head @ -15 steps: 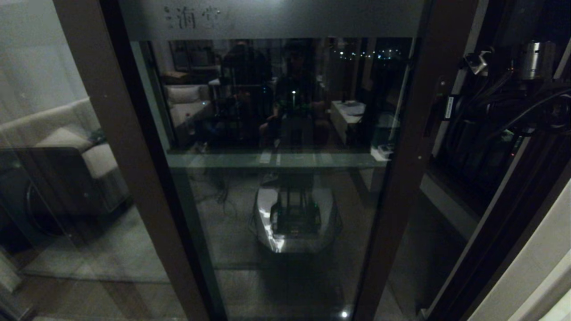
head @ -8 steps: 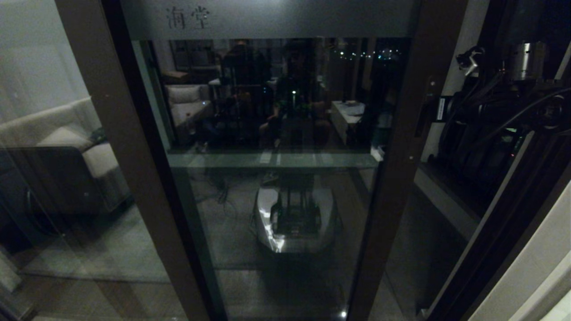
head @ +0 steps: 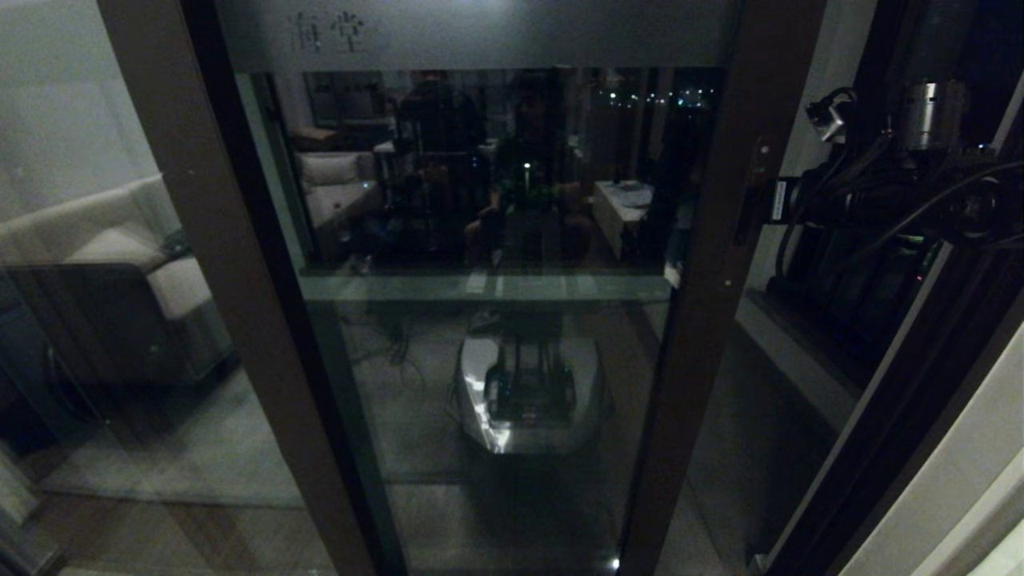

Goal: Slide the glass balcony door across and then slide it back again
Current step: Open the slid door

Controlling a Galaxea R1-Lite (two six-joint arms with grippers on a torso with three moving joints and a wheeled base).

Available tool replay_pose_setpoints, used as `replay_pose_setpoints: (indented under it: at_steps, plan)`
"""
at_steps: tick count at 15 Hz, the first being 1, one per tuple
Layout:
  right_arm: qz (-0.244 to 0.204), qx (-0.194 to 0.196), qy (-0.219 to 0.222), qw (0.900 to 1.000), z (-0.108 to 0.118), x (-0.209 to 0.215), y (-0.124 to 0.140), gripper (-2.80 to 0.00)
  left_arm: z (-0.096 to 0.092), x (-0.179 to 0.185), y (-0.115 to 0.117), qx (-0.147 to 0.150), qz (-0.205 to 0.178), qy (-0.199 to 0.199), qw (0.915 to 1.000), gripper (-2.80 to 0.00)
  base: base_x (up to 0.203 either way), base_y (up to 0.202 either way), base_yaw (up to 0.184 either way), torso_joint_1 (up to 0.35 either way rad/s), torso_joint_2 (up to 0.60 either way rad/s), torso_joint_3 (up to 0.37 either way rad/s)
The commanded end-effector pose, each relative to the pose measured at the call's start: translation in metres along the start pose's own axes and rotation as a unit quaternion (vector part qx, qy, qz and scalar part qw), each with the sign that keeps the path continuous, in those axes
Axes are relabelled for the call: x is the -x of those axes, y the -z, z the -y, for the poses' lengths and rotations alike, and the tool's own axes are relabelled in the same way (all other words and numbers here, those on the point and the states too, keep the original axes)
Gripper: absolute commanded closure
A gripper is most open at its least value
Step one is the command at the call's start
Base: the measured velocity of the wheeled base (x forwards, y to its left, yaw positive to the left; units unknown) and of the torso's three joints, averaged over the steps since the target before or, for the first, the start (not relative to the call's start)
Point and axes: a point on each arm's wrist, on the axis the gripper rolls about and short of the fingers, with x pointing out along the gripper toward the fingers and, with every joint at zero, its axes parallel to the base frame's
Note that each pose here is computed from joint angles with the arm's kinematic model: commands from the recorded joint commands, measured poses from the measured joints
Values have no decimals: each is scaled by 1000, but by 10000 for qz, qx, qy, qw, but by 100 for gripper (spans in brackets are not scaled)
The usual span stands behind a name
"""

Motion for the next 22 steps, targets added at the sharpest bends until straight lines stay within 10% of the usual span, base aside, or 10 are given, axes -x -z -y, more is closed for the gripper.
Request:
replay_pose_setpoints:
  at_steps: [1,22]
  plan:
    - [-17,-44,-120,9999,-8,-1,0,0,0,0,0,-2,-1,-6,10000,0,0,0,0,0,0,0]
    - [-123,-99,-669,9976,-53,-9,11,0,0,0,0,-2,-1,-5,10000,0,0,0,0,0,0,0]
